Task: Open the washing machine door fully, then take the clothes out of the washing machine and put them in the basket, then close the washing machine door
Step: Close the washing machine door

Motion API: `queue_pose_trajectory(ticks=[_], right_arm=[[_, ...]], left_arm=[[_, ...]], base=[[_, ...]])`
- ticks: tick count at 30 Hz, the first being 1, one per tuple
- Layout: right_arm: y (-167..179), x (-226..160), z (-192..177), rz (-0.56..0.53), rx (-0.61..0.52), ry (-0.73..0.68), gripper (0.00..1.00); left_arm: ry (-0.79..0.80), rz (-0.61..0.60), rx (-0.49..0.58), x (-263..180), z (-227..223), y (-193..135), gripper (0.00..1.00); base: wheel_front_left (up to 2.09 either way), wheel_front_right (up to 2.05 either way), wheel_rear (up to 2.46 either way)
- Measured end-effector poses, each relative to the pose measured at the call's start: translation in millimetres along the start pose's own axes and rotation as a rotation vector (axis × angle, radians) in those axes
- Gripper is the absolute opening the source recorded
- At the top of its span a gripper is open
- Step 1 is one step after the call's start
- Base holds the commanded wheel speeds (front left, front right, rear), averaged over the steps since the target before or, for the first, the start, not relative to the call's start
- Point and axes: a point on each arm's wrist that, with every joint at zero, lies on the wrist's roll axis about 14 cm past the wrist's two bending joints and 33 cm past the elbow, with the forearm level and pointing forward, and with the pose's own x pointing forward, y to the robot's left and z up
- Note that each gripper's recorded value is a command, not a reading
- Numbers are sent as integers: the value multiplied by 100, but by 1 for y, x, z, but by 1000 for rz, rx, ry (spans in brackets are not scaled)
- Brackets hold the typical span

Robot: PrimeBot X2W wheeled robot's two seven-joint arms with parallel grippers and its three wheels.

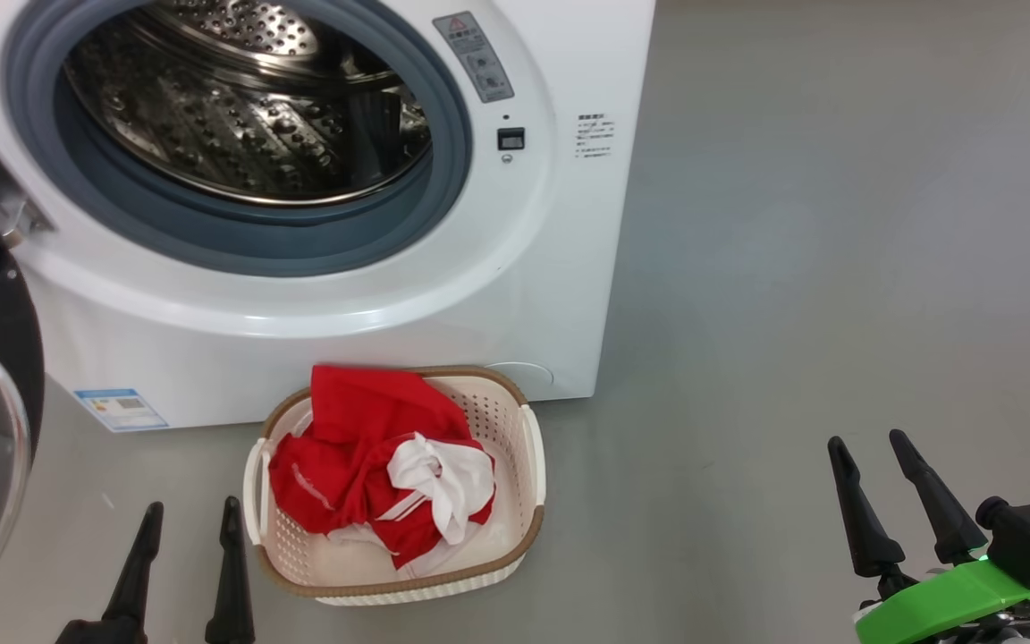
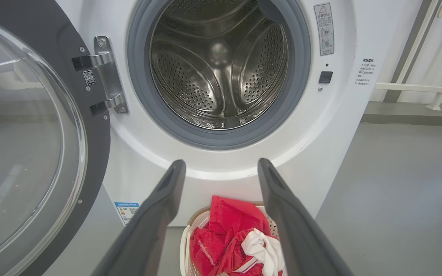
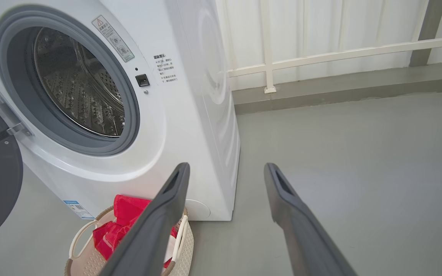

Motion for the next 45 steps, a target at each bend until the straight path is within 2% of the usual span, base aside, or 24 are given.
queue_pose_trajectory(ticks=[12, 33, 45], right_arm=[[33, 16, -12, 118, -19, 43, 100], [143, 43, -52, 467, -51, 160, 100], [196, 42, -65, 620, -59, 195, 100]], left_arm=[[-2, 111, -15, -19, 2, 29, 100], [-9, 421, -94, -97, 3, 102, 100], [-18, 555, -119, -144, 2, 125, 100]], base=[[0, 0, 0], [0, 0, 0], [0, 0, 0]])
